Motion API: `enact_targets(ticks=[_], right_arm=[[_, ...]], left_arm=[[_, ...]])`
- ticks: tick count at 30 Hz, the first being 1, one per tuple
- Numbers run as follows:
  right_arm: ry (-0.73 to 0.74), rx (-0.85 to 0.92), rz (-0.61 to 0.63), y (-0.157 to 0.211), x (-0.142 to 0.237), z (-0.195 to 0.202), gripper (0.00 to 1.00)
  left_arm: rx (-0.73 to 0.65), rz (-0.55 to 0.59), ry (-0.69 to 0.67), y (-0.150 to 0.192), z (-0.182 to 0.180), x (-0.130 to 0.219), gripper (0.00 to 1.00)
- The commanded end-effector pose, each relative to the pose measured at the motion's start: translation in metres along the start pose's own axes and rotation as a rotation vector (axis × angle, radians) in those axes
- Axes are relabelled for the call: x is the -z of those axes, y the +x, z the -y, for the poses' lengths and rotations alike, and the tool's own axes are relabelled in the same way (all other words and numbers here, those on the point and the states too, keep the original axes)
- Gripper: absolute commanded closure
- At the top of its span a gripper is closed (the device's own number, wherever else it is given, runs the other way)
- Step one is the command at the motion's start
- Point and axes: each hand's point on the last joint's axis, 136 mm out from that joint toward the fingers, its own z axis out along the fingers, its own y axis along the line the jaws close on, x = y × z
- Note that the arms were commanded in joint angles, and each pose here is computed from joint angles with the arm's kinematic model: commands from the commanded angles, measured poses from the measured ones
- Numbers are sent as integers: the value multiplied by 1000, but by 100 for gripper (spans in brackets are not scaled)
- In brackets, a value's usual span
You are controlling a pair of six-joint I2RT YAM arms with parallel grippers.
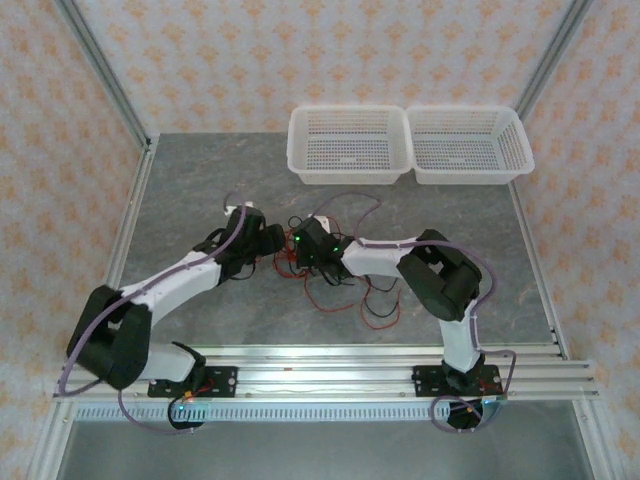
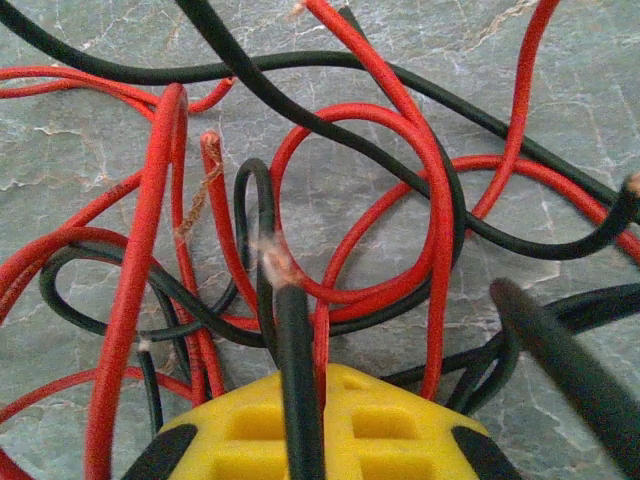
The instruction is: Untangle the cables
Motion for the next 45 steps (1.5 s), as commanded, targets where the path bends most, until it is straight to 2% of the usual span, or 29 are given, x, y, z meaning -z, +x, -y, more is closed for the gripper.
enact_targets(ticks=[1, 7, 11, 15, 17, 24, 30, 39, 45], right_arm=[[-39, -51, -1, 0, 7, -4, 100], [-32, -90, 1, -2, 11, 4, 100], [4, -128, 4, -1, 14, 14, 99], [54, -167, 7, 3, 14, 30, 66], [76, -186, 7, 6, 12, 40, 57], [148, -237, 23, 6, 12, 72, 48], [221, -256, 56, 3, 27, 99, 29], [245, -284, 87, -5, 44, 129, 28], [225, -250, 121, -23, 54, 129, 28]], left_arm=[[-42, -55, 27, 11, 13, -16, 24], [-71, -112, 8, 31, 18, -52, 24], [-68, -109, -163, 40, -14, -72, 26], [-91, -83, -383, 42, -56, -74, 26], [-104, -75, -456, 42, -71, -71, 26], [-115, -53, -577, 36, -100, -60, 24], [-73, -52, -571, 33, -103, -58, 24], [-5, -11, -595, 15, -125, -34, 23], [47, 41, -590, -4, -137, -10, 23]])
